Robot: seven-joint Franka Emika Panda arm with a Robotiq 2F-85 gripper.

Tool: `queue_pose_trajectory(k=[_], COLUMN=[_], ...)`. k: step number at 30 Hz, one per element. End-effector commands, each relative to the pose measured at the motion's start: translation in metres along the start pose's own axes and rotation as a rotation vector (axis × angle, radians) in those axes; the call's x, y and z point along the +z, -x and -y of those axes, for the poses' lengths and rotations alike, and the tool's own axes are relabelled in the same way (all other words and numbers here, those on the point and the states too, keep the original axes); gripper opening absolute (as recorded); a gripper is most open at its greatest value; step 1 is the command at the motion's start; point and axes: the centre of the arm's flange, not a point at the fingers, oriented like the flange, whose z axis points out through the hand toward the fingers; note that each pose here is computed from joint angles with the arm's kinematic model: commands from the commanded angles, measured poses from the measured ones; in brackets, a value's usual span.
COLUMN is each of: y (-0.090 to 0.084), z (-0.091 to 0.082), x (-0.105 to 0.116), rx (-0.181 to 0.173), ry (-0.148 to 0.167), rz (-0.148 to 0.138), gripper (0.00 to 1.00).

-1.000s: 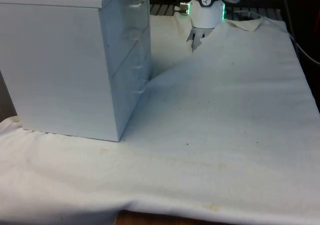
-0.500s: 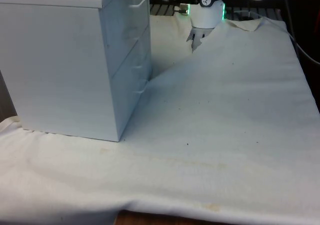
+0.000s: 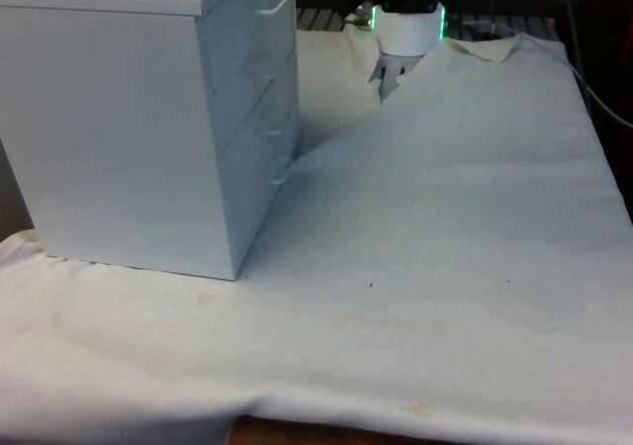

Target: Open the drawer, then close it.

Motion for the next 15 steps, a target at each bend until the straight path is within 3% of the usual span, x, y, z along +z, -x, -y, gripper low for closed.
queue_pose_trajectory(k=[1, 8, 9, 10, 15], y=[0.002, 0.003, 0.002, 0.004, 0.006], z=[0.002, 0.015, 0.014, 0.019, 0.028], x=[-0.004, -0.017, -0.015, -0.021, -0.030], rx=[-0.001, -0.005, -0.004, -0.008, -0.010], ry=[-0.015, -0.039, -0.029, -0.045, -0.060], rz=[0.004, -0.005, -0.009, -0.007, -0.015], gripper=[0.00, 0.00, 0.00, 0.00, 0.00])
